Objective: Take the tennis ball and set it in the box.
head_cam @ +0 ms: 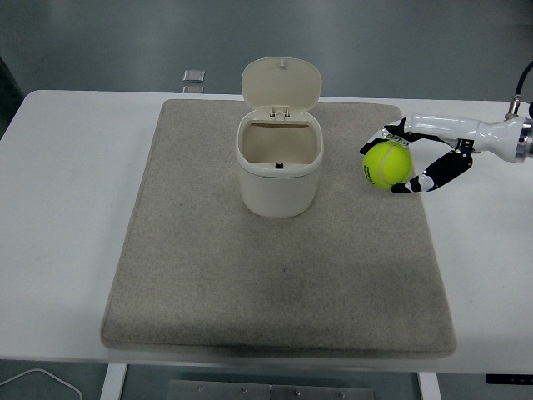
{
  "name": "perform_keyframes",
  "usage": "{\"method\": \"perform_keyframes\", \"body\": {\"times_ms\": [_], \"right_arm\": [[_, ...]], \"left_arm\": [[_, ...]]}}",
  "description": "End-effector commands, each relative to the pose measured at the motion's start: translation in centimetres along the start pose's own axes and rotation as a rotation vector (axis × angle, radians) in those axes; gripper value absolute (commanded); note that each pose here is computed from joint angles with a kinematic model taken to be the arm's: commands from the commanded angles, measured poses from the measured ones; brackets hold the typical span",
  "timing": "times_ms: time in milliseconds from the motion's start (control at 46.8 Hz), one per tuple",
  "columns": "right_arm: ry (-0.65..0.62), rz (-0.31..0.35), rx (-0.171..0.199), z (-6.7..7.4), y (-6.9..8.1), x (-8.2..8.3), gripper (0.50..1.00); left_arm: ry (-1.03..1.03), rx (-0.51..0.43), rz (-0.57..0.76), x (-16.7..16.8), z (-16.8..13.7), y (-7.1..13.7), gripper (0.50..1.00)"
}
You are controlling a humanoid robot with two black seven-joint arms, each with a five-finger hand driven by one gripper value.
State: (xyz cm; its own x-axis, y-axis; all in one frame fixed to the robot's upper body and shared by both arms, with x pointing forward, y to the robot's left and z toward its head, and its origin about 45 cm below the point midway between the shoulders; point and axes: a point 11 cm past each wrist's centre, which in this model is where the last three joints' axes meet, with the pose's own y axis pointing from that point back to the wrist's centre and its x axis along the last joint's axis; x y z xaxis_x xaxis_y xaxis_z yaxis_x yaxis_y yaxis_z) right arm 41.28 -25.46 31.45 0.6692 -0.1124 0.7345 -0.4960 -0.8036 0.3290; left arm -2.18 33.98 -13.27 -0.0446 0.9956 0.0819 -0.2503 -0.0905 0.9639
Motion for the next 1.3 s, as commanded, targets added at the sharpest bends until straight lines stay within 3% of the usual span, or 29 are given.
{"method": "perform_keyframes", "body": {"times_ms": [0, 171, 363, 513, 641, 876, 1068, 1282], "right_arm": [[0.010, -0.011, 0.023, -1.0, -0.3, 0.6, 0.511], [0.042, -0.008, 0.051, -2.6, -1.1, 1.6, 0.511], [0.065, -0.018, 0.113, -4.7, -3.6, 1.7, 0.511], [0.076, -0.024, 0.126, -5.9, -5.3, 1.9, 0.513], [0.092, -0.010, 0.160, -7.5, -6.5, 2.7, 0.515], [0.108, -0.003, 0.158, -8.8, -8.5, 2.8, 0.523], [0.126, 0.034, 0.121, -8.9, -9.2, 3.1, 0.535], [0.131, 0.052, 0.129, -9.2, -9.7, 3.1, 0.611]], "left_arm": [[0.000, 0.000, 0.000, 0.0, 0.0, 0.0, 0.992], [0.000, 0.000, 0.000, 0.0, 0.0, 0.0, 0.992], [0.000, 0.000, 0.000, 0.0, 0.0, 0.0, 0.990], [0.000, 0.000, 0.000, 0.0, 0.0, 0.0, 0.992], [0.000, 0.000, 0.000, 0.0, 0.0, 0.0, 0.992], [0.000, 0.000, 0.000, 0.0, 0.0, 0.0, 0.992], [0.000, 0.000, 0.000, 0.0, 0.0, 0.0, 0.990], [0.000, 0.000, 0.000, 0.0, 0.0, 0.0, 0.992]]}}
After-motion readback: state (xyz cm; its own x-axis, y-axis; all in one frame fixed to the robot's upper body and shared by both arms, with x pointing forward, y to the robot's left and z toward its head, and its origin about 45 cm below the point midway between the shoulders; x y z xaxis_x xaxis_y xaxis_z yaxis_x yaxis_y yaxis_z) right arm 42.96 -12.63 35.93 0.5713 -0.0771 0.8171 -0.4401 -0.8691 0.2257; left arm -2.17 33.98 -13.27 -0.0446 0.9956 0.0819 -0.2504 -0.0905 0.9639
